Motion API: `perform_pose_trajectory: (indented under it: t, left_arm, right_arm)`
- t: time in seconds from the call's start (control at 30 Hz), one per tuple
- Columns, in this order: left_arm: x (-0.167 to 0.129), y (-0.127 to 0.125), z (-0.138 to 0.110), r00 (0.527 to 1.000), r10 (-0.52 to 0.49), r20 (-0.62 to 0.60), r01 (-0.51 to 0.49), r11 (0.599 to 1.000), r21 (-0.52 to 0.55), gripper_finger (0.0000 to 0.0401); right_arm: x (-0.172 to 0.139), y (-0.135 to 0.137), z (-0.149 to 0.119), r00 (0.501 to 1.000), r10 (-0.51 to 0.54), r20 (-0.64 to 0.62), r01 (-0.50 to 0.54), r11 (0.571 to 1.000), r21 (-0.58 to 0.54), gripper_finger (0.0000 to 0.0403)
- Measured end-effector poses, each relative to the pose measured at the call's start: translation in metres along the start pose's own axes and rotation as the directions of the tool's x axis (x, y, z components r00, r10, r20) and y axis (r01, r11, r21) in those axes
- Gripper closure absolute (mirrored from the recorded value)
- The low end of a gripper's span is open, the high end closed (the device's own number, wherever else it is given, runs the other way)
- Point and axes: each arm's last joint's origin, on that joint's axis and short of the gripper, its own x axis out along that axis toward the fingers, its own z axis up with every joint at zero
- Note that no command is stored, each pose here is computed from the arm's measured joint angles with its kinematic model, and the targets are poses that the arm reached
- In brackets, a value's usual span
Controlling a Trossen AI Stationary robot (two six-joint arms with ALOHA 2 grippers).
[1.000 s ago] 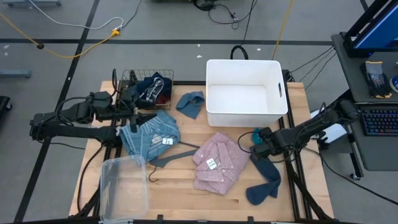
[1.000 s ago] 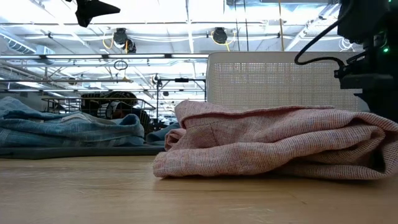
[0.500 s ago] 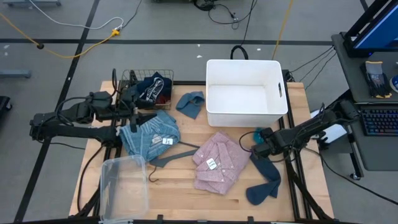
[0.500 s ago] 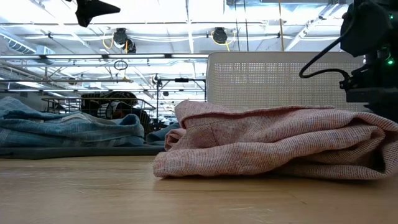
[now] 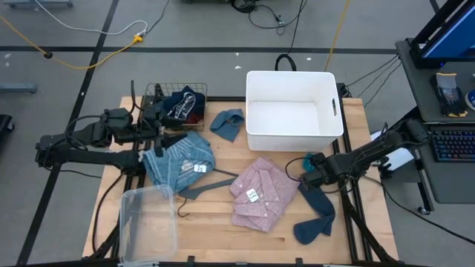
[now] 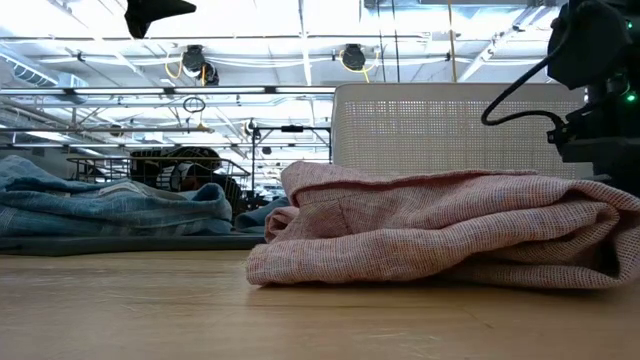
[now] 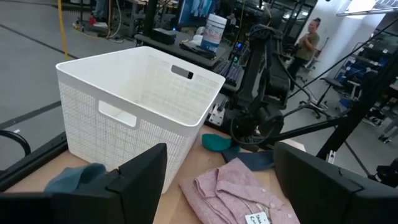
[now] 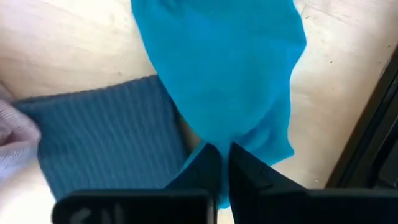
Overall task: Pick & Place Cloths
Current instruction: Put the bottom light blue sock into the transparent bin
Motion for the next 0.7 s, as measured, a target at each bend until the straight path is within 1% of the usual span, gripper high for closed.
perform_pose_trajectory:
  t: [0.17, 0.27, 0.37, 0.4, 0.47, 0.5, 0.57, 0.63, 0.7]
  left_arm:
    - [0.0, 0.0, 0.0, 1.0, 0.0, 0.0, 0.0, 1.0, 0.001, 0.0107]
    - [0.0, 0.0, 0.0, 1.0, 0.0, 0.0, 0.0, 1.0, 0.007, 0.0107]
    - [0.0, 0.0, 0.0, 1.0, 0.001, -0.001, -0.001, 1.0, 0.007, 0.0107]
    - [0.0, 0.0, 0.0, 1.0, 0.001, -0.001, -0.001, 1.0, 0.007, 0.0107]
    - [0.0, 0.0, 0.0, 1.0, 0.001, -0.003, -0.001, 1.0, 0.007, 0.0107]
    - [0.0, 0.0, 0.0, 1.0, 0.001, -0.003, -0.001, 1.0, 0.007, 0.0107]
    - [0.0, 0.0, 0.0, 1.0, 0.001, -0.003, -0.001, 1.0, 0.014, 0.0107]
    - [0.0, 0.0, 0.0, 1.0, 0.002, -0.003, -0.001, 1.0, 0.023, 0.0107]
    - [0.0, 0.0, 0.0, 1.0, 0.002, -0.004, -0.002, 1.0, 0.03, 0.0107]
  right_arm:
    - [-0.014, -0.001, 0.002, 0.999, 0.034, 0.012, -0.034, 0.999, -0.023, 0.0398]
    - [-0.03, -0.002, 0.004, 0.998, 0.06, 0.029, -0.059, 0.998, -0.036, 0.04]
    - [-0.048, -0.002, 0.005, 0.994, 0.109, 0.025, -0.106, 0.99, -0.089, 0.04]
    - [-0.055, -0.002, 0.006, 0.99, 0.14, 0.019, -0.137, 0.984, -0.115, 0.04]
    - [-0.07, 0.001, 0.007, 0.976, 0.216, -0.015, -0.215, 0.958, -0.189, 0.0401]
    - [-0.079, 0.003, 0.007, 0.964, 0.265, -0.034, -0.266, 0.935, -0.234, 0.0401]
    - [-0.094, 0.006, 0.007, 0.925, 0.371, -0.077, -0.375, 0.87, -0.32, 0.0401]
    - [-0.11, 0.009, 0.008, 0.86, 0.501, -0.097, -0.497, 0.78, -0.379, 0.0402]
    - [-0.126, 0.013, 0.009, 0.763, 0.64, -0.09, -0.609, 0.665, -0.432, 0.0402]
